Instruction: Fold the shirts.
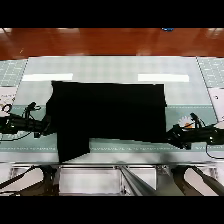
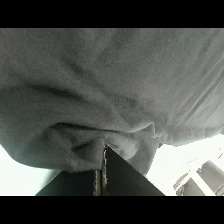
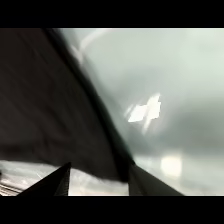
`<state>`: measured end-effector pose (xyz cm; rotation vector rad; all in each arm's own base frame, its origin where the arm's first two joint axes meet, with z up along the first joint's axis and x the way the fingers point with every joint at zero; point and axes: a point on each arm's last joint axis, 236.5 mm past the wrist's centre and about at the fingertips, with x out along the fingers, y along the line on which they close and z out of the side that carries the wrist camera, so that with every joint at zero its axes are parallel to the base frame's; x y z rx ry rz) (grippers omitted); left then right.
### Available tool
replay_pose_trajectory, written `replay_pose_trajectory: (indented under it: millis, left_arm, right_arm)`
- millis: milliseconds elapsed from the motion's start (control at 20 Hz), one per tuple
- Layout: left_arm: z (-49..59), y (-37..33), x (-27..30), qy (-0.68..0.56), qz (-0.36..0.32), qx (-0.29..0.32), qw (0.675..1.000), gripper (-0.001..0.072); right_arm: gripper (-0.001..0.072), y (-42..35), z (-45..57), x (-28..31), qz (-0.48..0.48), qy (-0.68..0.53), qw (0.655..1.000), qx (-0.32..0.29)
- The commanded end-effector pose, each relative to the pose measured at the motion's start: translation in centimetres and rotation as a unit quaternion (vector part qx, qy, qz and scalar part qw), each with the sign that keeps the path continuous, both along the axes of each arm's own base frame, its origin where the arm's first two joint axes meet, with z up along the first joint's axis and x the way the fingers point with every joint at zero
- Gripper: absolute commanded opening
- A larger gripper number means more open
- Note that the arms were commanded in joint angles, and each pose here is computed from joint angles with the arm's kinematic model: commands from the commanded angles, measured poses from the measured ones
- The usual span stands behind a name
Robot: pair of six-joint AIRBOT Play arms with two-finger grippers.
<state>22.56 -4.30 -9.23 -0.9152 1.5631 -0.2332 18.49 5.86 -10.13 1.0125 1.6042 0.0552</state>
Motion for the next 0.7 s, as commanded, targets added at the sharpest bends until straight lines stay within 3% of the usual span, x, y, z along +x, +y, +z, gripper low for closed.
replay_pose_trajectory:
  millis: [0,100,350,500,650]
  left_arm:
    - [0.0,0.2,0.3,-0.005,0.001,0.004,1.0,0.0018]
    - [0.4,0.5,0.9,-0.014,-0.001,0.008,1.0,0.0018]
    - [4.2,3.6,4.8,-0.075,0.012,0.02,0.997,0.0018]
    - [6.5,3.9,8.7,-0.131,0.037,0.018,0.991,0.0018]
    - [6.5,3.7,12.1,-0.158,0.027,0.033,0.987,0.0018]
  right_arm:
    - [0.0346,0.8,-1.1,2.4,-0.005,-0.01,1.0,-0.004]
    - [0.0018,1.1,-0.3,3.4,0.023,-0.038,0.999,-0.001]
    - [0.0023,0.6,3.9,6.1,0.064,-0.109,0.992,-0.003]
    - [0.0022,-0.4,5.6,9.1,0.05,-0.147,0.988,-0.021]
    - [0.0023,-0.5,6.8,13.0,0.034,-0.188,0.982,0.0]
